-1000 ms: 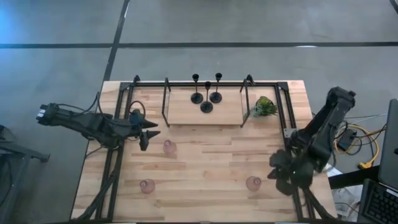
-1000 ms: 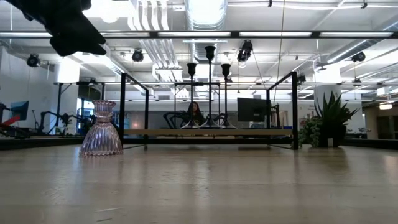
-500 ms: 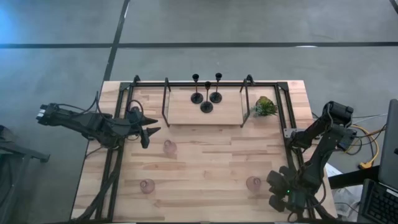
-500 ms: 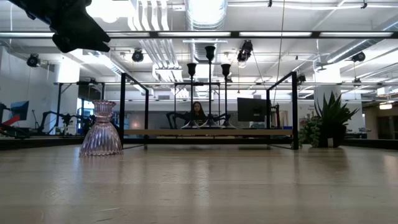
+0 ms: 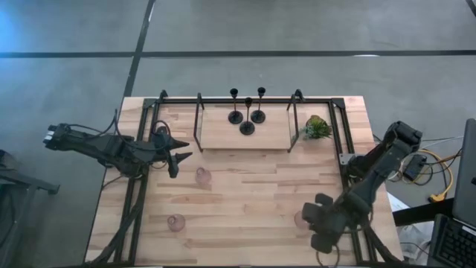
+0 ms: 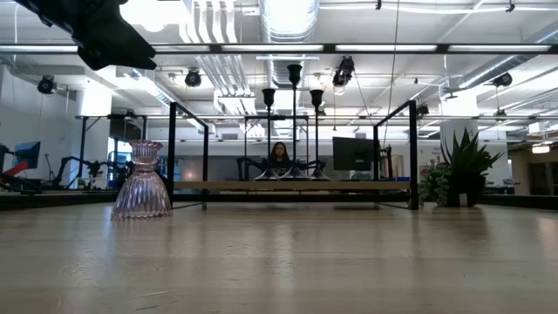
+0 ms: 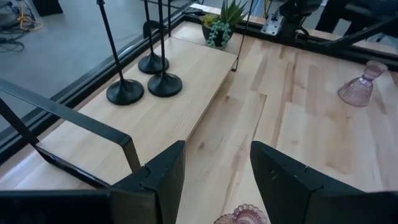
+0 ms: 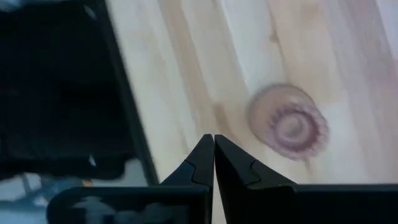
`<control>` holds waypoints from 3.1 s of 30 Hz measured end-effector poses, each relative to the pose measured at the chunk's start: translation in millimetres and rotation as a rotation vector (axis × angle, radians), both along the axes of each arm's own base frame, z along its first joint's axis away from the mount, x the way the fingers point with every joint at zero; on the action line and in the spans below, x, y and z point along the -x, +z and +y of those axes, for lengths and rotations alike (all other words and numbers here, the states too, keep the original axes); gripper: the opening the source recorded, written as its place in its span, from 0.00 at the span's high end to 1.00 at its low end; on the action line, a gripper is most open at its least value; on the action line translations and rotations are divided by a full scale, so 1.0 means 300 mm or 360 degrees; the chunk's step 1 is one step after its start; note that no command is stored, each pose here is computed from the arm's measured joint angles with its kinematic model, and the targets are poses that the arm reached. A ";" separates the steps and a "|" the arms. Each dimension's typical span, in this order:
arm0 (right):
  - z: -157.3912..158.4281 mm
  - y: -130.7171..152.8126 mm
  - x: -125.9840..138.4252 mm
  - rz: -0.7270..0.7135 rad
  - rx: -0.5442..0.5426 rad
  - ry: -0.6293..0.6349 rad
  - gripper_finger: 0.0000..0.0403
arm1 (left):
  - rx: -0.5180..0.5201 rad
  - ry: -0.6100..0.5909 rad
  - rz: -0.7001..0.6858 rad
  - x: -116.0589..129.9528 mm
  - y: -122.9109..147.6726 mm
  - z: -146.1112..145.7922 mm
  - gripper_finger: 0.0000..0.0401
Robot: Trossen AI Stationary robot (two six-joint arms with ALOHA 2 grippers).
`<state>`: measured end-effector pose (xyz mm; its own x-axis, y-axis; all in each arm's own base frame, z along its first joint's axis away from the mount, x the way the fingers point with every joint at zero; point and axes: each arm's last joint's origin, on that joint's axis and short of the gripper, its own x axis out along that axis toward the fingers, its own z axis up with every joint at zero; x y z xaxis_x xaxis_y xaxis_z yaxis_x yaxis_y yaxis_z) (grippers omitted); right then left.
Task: Pick & Place candle stick holders
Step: Put the bottom right purple glass candle holder on the shelf
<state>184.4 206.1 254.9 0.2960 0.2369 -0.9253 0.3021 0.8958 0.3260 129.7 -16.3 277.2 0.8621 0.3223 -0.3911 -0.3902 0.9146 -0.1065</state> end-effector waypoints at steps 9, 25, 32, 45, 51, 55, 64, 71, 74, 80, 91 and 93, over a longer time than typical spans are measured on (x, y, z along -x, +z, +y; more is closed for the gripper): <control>0.015 -0.042 -0.074 0.0208 0.0060 0.0206 0.82 | -0.0052 -0.0032 0.0024 0.001 0.000 0.000 0.54; 0.025 -0.059 -0.099 0.0297 0.0246 0.0290 0.58 | -0.0050 -0.0036 0.0026 0.001 -0.001 0.000 0.54; 0.016 -0.062 -0.102 0.0239 0.0320 0.0284 0.58 | -0.0048 -0.0036 0.0027 0.001 -0.001 0.000 0.54; -0.014 -0.148 -0.074 0.0353 0.0379 0.0161 0.61 | -0.0057 -0.0036 0.0038 0.002 -0.003 0.000 0.54; -0.039 -0.161 -0.091 0.0351 0.0375 0.0160 0.78 | -0.0059 -0.0029 0.0034 0.001 -0.002 0.000 0.54; -0.065 -0.146 -0.124 0.0321 0.0375 0.0242 0.93 | -0.0059 -0.0028 0.0034 0.000 -0.002 0.000 0.54; -0.207 0.004 -0.249 0.0261 0.0395 0.0466 0.96 | -0.0063 -0.0026 0.0057 -0.005 -0.008 -0.001 0.54; -0.374 0.160 -0.320 0.0204 0.0487 0.0629 0.96 | -0.0065 -0.0025 0.0066 -0.008 -0.010 -0.002 0.54; -0.458 0.207 -0.349 0.0132 0.0543 0.0672 0.96 | -0.0066 -0.0025 0.0071 -0.008 -0.011 -0.002 0.54; -0.629 0.271 -0.376 0.0065 0.0620 0.0711 0.96 | -0.0068 -0.0025 0.0079 -0.010 -0.012 -0.002 0.54; -0.959 0.299 -0.356 0.0102 0.0667 0.0317 0.96 | -0.0069 -0.0026 0.0082 -0.010 -0.013 -0.002 0.54; -1.007 0.296 -0.349 0.0100 0.0658 0.0246 0.96 | -0.0068 -0.0026 0.0081 -0.010 -0.013 -0.002 0.54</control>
